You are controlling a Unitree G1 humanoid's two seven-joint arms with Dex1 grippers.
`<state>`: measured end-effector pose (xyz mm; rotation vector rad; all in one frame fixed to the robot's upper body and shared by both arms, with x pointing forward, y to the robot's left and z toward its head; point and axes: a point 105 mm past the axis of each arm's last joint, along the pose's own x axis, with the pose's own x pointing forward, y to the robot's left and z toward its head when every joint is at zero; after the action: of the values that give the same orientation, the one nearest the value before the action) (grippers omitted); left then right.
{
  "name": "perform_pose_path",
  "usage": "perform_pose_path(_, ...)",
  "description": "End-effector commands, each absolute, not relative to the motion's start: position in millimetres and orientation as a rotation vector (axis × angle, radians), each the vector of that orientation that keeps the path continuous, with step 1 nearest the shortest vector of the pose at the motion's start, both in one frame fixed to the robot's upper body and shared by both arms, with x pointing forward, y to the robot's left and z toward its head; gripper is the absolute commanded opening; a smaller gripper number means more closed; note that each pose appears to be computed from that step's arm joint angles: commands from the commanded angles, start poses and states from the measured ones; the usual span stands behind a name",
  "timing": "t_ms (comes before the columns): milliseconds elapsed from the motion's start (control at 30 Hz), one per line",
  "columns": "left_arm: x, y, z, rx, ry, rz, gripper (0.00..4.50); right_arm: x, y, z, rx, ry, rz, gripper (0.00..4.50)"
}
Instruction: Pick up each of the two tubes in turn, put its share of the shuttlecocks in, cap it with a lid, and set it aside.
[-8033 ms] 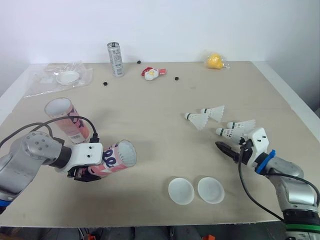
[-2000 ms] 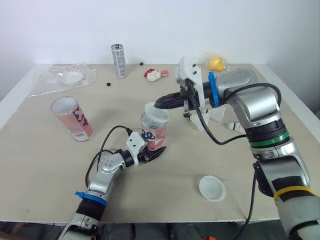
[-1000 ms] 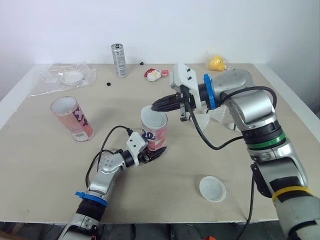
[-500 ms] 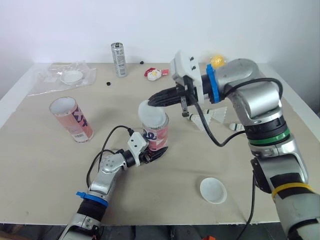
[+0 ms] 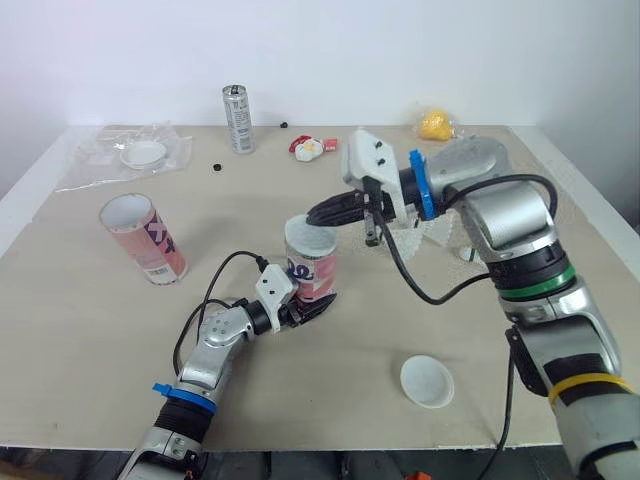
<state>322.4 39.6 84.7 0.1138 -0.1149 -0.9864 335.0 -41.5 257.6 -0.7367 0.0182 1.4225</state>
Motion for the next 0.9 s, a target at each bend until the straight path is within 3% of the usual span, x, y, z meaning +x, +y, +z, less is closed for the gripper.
perform_pose_path(33,315,36,54,0.102,0.014,-1.006,2.93,333,-39,257,-0.832,-0.029,1.417,0.04)
perform_pose_path(367,316,37,55,0.108,0.011,-1.006,2.93,324,-31,255,-1.210,-0.303,1.405,0.04)
perform_pose_path(900,316,36,54,0.108,0.016,-1.014,2.93,335,-33,256,-1.353,-0.421,1.330,0.04)
